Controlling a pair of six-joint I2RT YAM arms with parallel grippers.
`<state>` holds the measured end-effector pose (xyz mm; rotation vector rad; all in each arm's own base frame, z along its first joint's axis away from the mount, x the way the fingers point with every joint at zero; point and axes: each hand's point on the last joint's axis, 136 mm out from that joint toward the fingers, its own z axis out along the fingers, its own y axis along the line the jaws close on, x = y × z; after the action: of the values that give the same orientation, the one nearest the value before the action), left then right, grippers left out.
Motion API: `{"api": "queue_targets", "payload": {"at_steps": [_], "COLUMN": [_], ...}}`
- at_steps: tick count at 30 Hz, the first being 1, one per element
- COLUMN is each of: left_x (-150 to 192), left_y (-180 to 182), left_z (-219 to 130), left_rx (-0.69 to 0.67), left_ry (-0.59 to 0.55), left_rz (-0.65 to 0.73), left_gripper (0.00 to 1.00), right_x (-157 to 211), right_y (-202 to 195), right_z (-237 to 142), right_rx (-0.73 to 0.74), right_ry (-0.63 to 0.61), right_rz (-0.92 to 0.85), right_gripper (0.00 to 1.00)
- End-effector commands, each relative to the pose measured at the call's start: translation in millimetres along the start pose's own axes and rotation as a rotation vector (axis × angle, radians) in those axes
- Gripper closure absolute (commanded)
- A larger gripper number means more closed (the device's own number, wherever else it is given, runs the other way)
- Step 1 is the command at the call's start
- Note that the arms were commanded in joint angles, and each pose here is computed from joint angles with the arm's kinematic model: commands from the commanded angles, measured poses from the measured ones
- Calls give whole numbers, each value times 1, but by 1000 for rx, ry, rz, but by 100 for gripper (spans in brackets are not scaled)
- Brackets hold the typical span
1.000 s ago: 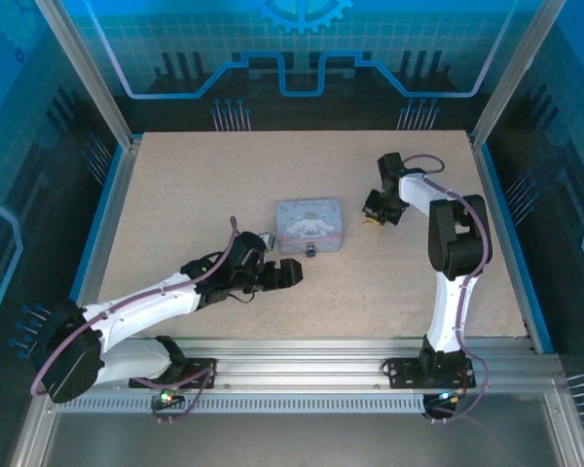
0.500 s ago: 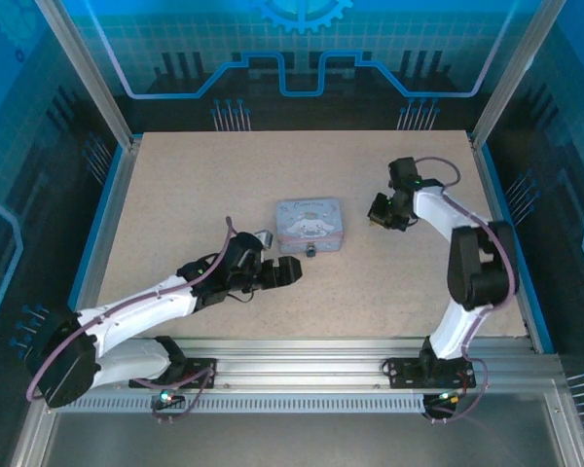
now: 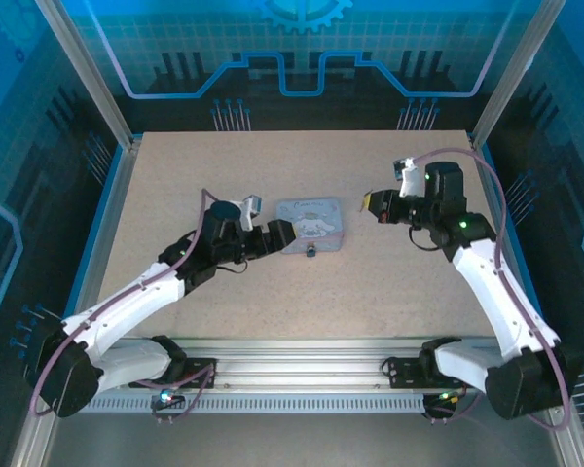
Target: Unlock a padlock with a key
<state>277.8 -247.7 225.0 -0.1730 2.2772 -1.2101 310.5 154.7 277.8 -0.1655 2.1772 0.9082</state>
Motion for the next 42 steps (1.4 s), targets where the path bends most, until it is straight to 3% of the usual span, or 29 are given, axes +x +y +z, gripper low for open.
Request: {"api": "queue_targets", "payload": {"at_steps": [1, 10, 22, 35, 42], "left_x": [-11, -11, 10, 21, 25], "left_y": [-49, -97, -125, -131, -130], "left_z": [-15, -15, -1, 10, 12], "left_rx": [162, 334, 388, 367, 360], "left_ry": [29, 122, 215, 278, 288], "left_rz": [33, 32, 71, 95, 102], "left_gripper": [19, 25, 29, 49, 76], "right_x": [16, 52, 72, 76, 73], "right_y": [47, 102, 120, 121, 118], "right_z": [-10, -24, -26, -22, -21], "right_rx": [-205, -392, -420, -408, -382], "right_ry": [16, 88, 160, 180, 170], "right_rz": [-176, -349, -445, -458, -462], "right_gripper": [100, 100, 100, 100, 100]}}
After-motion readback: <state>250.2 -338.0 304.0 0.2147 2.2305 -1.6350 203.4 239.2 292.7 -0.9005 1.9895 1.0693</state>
